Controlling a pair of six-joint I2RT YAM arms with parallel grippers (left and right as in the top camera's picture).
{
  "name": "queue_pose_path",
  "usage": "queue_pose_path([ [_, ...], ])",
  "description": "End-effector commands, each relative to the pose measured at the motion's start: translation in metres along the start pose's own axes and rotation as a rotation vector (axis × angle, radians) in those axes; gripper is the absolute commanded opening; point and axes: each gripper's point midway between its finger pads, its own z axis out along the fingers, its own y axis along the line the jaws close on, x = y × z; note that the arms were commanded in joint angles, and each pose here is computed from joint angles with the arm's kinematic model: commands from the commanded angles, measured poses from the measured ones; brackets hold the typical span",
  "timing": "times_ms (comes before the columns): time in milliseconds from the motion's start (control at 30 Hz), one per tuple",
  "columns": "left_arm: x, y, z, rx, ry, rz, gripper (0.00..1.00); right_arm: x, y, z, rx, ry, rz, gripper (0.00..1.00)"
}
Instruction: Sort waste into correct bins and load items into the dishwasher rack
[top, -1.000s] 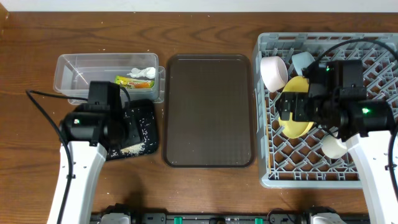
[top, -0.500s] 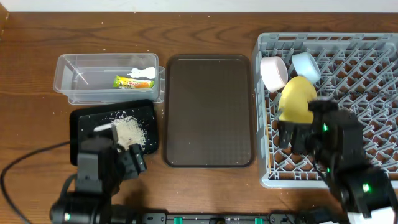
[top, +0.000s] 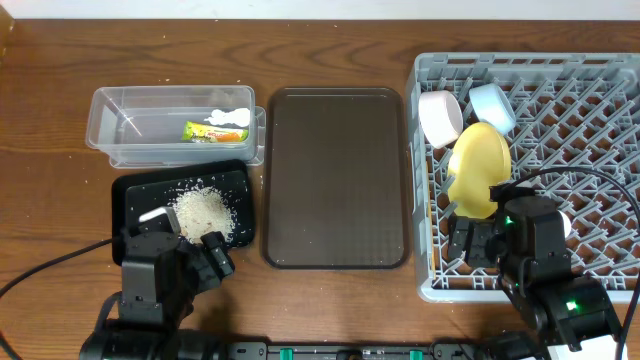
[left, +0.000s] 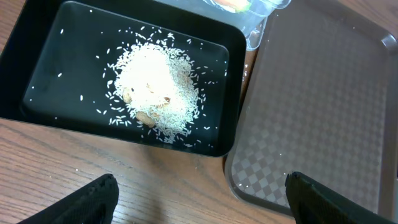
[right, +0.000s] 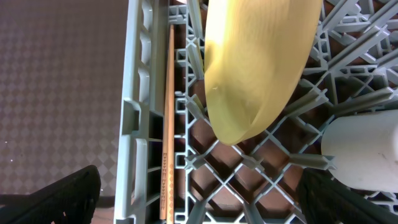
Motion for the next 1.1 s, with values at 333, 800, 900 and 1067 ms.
queue_pose_path([
  [333,-0.001,0.003,0.0,-0.015,-0.012,-0.012,0.89,0.004,-0.001,0.0,0.013,0.006,0.007,0.99],
  [800,-0.001,0.003,0.0,-0.015,-0.012,-0.012,0.9,0.01,-0.016,-0.017,0.042,-0.028,-0.021,0.99],
  [900,-0.001,0.003,0.0,-0.015,-0.012,-0.012,0.9,-0.005,-0.016,-0.025,0.031,-0.129,-0.069,0.99],
  [1067,-0.001,0.003,0.0,-0.015,-0.012,-0.012,0.9,-0.028,-0.015,-0.035,0.014,-0.339,-0.144,0.99],
])
